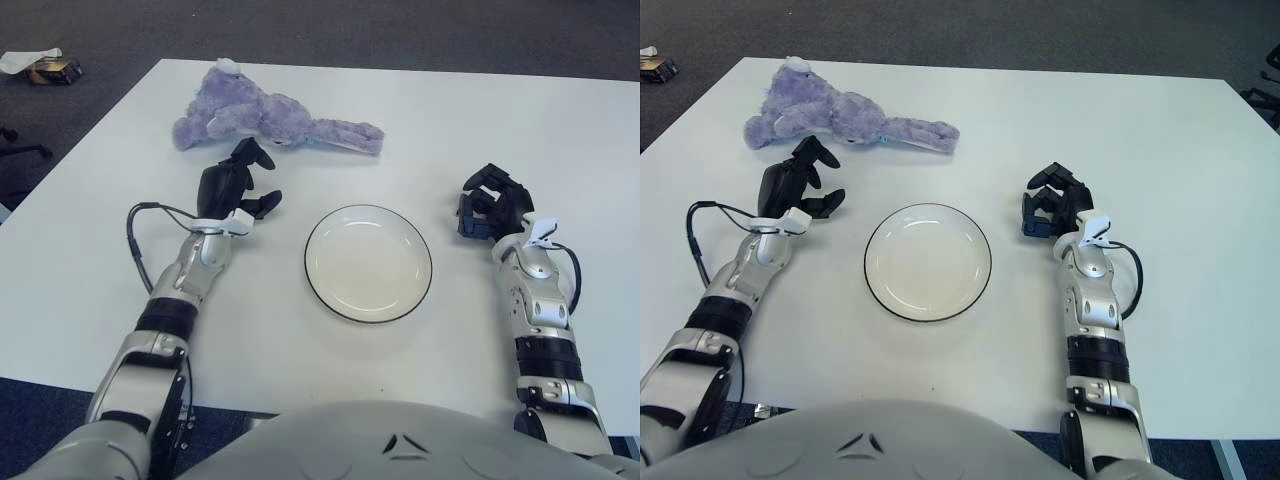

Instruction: Put the doll into the plate.

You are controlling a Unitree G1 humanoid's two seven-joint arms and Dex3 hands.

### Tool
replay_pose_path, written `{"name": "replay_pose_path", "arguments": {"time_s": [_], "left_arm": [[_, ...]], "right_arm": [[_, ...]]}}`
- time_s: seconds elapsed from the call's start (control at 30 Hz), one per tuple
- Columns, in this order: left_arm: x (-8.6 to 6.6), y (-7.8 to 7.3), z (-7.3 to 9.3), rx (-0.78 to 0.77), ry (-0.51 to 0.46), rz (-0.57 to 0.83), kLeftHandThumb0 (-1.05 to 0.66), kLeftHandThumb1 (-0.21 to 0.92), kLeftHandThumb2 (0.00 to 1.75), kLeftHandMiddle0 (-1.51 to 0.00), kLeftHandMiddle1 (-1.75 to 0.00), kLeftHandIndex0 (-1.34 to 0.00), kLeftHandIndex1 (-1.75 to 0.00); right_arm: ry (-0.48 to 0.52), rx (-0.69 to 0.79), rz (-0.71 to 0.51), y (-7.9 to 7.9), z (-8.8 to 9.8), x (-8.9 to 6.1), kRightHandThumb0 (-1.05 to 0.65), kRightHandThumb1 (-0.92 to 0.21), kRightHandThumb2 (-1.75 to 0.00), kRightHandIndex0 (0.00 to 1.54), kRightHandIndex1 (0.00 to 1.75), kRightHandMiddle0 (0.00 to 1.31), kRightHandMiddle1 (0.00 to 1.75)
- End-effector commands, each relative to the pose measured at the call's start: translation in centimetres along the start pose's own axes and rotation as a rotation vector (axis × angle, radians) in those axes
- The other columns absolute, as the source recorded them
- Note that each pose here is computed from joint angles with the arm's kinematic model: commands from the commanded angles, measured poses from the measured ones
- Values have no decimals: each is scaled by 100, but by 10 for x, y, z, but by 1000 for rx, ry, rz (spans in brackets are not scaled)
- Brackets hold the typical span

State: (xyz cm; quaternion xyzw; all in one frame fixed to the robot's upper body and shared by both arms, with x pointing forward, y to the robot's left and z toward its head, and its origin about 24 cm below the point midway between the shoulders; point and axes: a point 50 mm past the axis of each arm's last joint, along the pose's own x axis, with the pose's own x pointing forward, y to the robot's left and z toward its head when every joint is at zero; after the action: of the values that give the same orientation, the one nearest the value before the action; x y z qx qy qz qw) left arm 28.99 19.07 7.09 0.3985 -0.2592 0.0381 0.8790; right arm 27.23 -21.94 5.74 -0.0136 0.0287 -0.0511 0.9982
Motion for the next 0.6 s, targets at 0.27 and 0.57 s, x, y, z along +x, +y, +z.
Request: {"name": "replay_pose_path", "arguments": {"time_s": [0.27,0.57], "left_arm": [[-7,24,-8,138,-35,16,-1,52,107,-50,-167,-25,-175],[-8,37,-7,169,-79,46,-22,75,73,-26,-158,-25,-172]], "right_arm": [[67,21,75,-13,16,-3,-1,-16,-149,71,175,53,170],[64,37,165,-11,31,7,-1,-14,-152,75,175,52,171]]}}
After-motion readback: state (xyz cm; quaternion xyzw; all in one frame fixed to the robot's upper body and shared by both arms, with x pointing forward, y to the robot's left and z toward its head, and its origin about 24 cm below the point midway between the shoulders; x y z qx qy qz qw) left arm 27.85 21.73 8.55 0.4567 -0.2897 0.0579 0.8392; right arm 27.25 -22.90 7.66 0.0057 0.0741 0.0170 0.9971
